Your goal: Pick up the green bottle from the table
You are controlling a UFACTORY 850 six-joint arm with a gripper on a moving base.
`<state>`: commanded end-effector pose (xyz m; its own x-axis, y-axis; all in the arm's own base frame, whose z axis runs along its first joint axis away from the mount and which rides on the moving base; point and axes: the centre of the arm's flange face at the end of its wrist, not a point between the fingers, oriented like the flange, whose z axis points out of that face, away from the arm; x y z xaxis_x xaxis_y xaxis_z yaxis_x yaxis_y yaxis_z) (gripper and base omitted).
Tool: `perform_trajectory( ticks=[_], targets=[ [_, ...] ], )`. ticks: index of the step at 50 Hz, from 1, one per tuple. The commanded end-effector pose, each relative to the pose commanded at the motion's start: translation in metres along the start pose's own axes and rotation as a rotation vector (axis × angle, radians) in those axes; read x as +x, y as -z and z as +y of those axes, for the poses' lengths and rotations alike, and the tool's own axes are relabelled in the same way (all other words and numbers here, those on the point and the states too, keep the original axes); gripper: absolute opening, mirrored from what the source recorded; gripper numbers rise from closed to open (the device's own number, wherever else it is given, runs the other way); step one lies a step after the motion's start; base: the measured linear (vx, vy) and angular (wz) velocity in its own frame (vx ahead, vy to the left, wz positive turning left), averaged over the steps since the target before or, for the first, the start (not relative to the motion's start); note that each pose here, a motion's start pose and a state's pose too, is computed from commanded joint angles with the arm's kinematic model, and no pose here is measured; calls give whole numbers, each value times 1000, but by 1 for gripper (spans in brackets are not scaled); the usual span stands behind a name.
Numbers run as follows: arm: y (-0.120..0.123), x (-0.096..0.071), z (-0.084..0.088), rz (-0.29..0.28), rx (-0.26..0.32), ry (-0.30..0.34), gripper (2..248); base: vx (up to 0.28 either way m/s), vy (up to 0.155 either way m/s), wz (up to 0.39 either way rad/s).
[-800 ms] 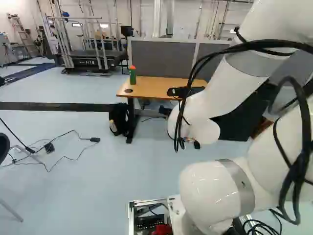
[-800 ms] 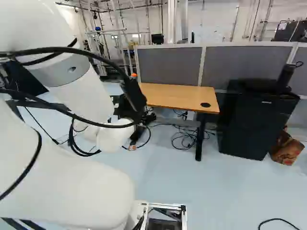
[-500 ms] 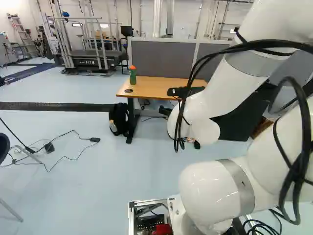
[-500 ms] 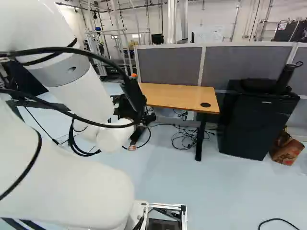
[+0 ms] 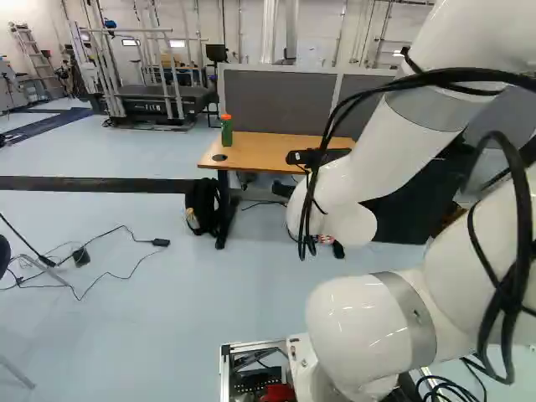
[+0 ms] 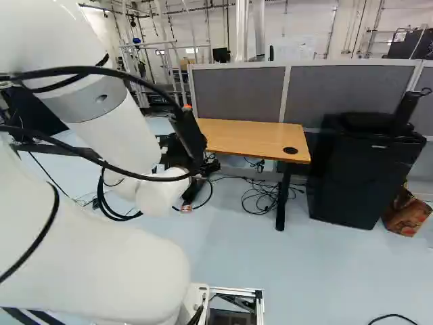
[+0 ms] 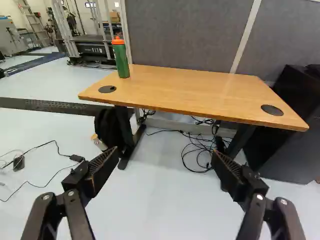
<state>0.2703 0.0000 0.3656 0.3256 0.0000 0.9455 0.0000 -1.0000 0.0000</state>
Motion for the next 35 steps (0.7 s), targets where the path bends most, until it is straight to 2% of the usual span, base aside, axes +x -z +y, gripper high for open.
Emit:
perform_trajectory(
  ticks=[20, 35],
  targets=[
    [0, 0, 0, 0, 0, 0, 247, 175, 2, -3],
    [0, 0, 0, 0, 0, 0, 247, 128, 24, 104]
  ],
)
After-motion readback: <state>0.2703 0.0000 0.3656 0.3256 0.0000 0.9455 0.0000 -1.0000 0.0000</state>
